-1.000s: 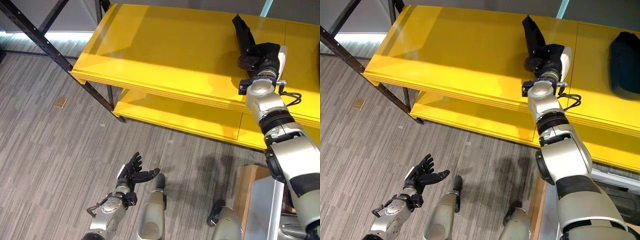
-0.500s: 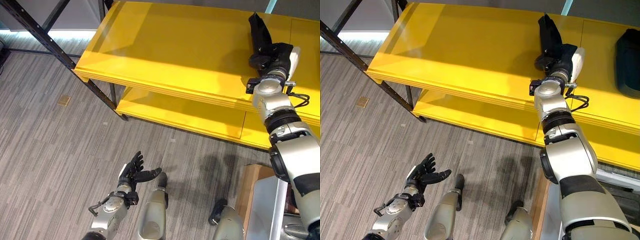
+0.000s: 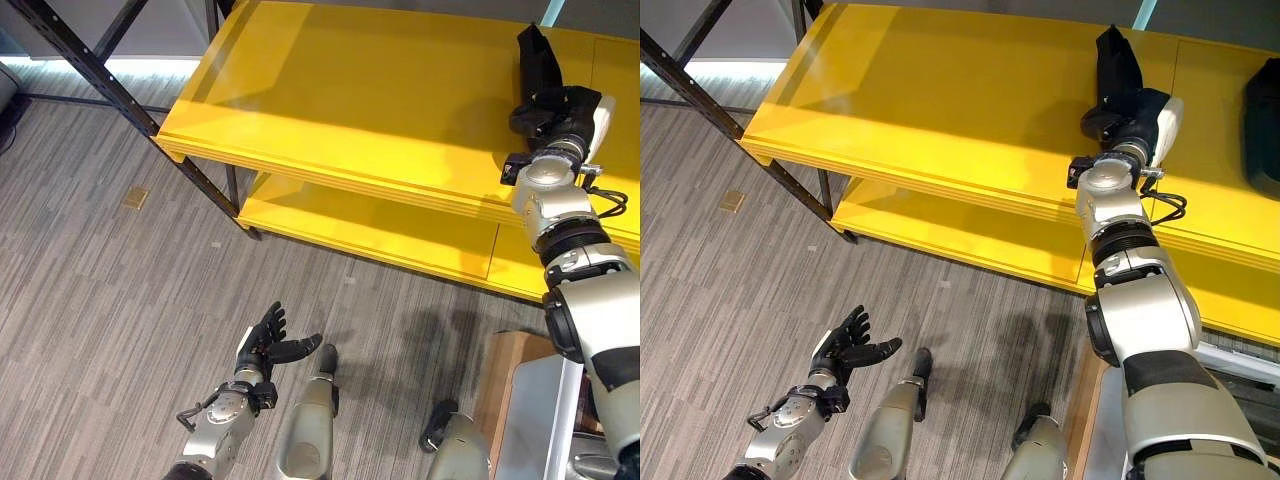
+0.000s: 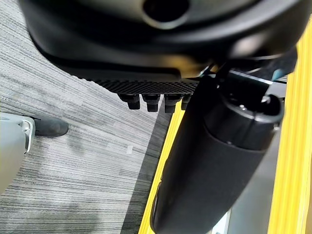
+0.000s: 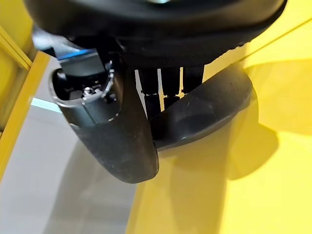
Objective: Move parts from the plastic box to the shelf.
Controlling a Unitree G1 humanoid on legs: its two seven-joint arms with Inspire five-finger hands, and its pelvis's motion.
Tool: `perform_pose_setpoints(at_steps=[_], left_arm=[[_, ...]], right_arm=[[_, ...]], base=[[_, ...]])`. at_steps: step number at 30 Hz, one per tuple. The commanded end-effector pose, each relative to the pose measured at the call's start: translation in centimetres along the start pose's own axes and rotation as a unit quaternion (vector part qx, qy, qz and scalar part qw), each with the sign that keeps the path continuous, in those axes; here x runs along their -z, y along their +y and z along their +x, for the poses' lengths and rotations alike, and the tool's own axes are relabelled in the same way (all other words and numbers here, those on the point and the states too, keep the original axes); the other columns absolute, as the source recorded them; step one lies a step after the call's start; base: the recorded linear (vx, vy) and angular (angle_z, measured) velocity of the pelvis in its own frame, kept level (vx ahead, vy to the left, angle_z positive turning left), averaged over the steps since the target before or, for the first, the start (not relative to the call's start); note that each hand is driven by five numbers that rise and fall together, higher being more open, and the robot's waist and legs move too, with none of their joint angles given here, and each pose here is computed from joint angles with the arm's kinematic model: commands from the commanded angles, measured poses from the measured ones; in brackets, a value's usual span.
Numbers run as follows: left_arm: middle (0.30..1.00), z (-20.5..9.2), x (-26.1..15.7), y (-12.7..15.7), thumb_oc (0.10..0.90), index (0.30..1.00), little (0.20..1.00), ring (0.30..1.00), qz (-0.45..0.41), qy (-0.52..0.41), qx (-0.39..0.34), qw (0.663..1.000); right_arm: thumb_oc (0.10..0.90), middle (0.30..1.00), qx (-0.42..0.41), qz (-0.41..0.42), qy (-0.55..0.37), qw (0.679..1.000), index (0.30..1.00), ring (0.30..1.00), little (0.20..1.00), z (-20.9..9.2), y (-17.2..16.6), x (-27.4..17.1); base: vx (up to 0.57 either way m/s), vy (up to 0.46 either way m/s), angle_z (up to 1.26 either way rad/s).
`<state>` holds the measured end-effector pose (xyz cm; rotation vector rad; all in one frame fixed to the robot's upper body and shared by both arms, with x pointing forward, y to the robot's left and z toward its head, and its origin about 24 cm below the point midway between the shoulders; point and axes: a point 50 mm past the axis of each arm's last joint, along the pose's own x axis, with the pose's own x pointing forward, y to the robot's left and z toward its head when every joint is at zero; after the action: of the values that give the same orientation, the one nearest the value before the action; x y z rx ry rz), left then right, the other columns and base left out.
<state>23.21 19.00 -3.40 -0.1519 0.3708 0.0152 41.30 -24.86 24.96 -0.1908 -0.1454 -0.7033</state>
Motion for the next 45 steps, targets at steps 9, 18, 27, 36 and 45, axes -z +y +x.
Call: perform_pose_setpoints(at_steps=[9,18,27,36,45], left_arm=[[1.0,0.4,-3.7,0.3,0.9,1.0,1.0,1.0,-0.004,-0.079,0.015,0.997],[1.0,0.3,-3.6,0.5,0.9,1.0,1.0,1.0,-0.008,-0.072,0.008,0.997],[1.0,0.2,-3.2,0.8,0.9,1.0,1.0,1.0,-0.006,-0.065,-0.004,0.998],[1.0,-0.2,-2.7,0.9,0.9,1.0,1.0,1.0,-0.004,-0.058,-0.005,0.998],[1.0,-1.2,-1.5,1.6,0.9,1.0,1.0,1.0,0.001,-0.046,-0.003,0.999]], right_arm=[[0.9,1.0,-0.088,0.163,-0.181,0.966,1.0,1.0,1.0,-2.8,3.1,-12.2],[0.9,1.0,-0.172,0.283,-0.236,0.914,1.0,1.0,1.0,-7.6,5.9,-15.9],[0.9,1.0,-0.192,0.299,-0.386,0.851,1.0,1.0,1.0,-12.5,4.3,-19.4],[0.9,1.0,-0.196,0.222,-0.473,0.83,1.0,1.0,1.0,-13.2,1.0,-17.2],[0.9,1.0,-0.22,0.014,-0.535,0.816,1.0,1.0,1.0,-12.6,-3.8,-12.0]], base=[[-0.02,0.004,0.0],[0.0,0.0,-0.04],[0.0,0.0,0.0],[-0.01,-0.012,-0.08],[-0.01,-0.02,-0.17]])
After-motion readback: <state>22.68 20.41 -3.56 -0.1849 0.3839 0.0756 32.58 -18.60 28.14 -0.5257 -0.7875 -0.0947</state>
